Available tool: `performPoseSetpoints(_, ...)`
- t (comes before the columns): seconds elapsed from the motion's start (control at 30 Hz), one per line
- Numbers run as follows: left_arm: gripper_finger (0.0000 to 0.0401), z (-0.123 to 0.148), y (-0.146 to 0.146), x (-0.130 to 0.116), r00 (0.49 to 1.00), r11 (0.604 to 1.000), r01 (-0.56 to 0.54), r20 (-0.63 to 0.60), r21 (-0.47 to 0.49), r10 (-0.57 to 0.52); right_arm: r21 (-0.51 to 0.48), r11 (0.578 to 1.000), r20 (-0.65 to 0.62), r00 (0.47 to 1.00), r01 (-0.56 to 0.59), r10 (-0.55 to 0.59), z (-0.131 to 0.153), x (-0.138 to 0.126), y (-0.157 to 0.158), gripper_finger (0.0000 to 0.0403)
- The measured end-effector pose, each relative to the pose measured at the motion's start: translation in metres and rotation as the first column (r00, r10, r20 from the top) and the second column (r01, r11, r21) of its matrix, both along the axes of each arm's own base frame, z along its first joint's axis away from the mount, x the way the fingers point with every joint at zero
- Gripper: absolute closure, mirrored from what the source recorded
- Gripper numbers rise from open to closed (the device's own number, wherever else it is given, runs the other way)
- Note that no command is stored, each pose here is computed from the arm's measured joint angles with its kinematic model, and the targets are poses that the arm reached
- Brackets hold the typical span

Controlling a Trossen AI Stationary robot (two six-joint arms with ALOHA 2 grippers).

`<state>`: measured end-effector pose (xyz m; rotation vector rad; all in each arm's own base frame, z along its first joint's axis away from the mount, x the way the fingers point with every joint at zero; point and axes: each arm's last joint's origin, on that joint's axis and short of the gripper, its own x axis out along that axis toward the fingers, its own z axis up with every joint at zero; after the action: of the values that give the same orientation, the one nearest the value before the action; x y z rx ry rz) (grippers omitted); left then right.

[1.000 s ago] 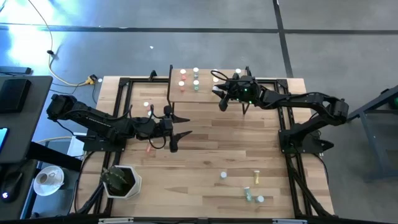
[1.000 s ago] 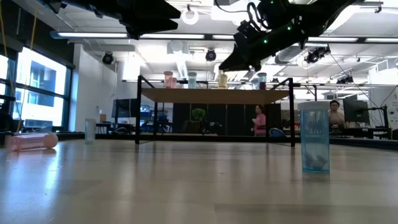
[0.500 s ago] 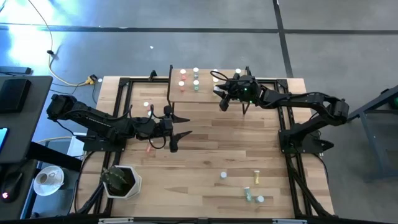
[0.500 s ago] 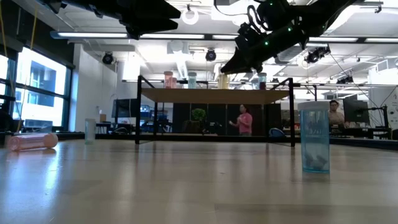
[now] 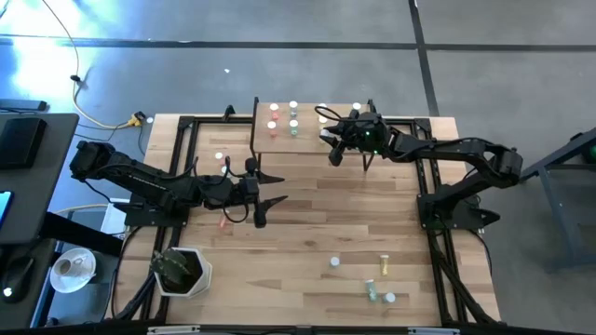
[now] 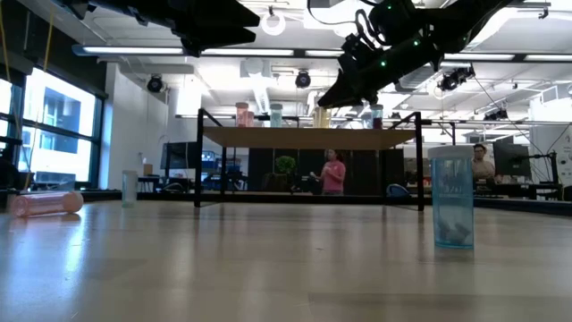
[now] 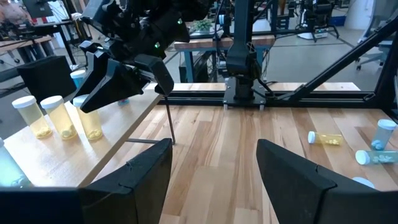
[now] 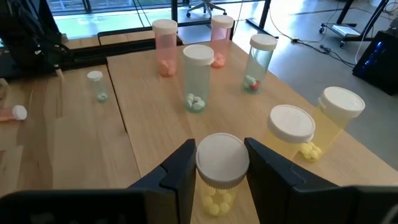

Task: Pick and place medicine bottles onto shelf by color
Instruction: Put the yellow medicine bottle on the shelf, then put the light blue medicine bottle on the shelf

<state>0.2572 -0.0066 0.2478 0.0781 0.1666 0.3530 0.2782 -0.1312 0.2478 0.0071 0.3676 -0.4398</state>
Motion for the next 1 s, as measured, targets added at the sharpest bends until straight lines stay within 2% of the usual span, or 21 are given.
performPoseSetpoints(0.2, 0.0176, 0.0, 0.0, 0.0, 1.0, 1.0, 0.0, 0.0, 0.0, 0.0, 0.002, 1.0, 0.001, 1.0, 0.001, -0.001, -0.0001, 0.0, 0.0, 0.0285)
performPoseSetpoints(0.53, 0.0176, 0.0001, 0.0001, -0.0001, 1.0, 1.0, 0.0, 0.0, 0.0, 0.0, -0.003, 1.0, 0.01, 1.0, 0.001, -0.001, 0.0004, 0.0006, -0.0003, 0.0242)
performPoseSetpoints(1.0, 0.0176, 0.0, 0.0, 0.0, 1.0, 1.0, 0.0, 0.0, 0.0, 0.0, -0.023, 1.0, 0.046, 0.999, 0.0, 0.001, 0.0041, 0.0017, -0.0008, 0.024)
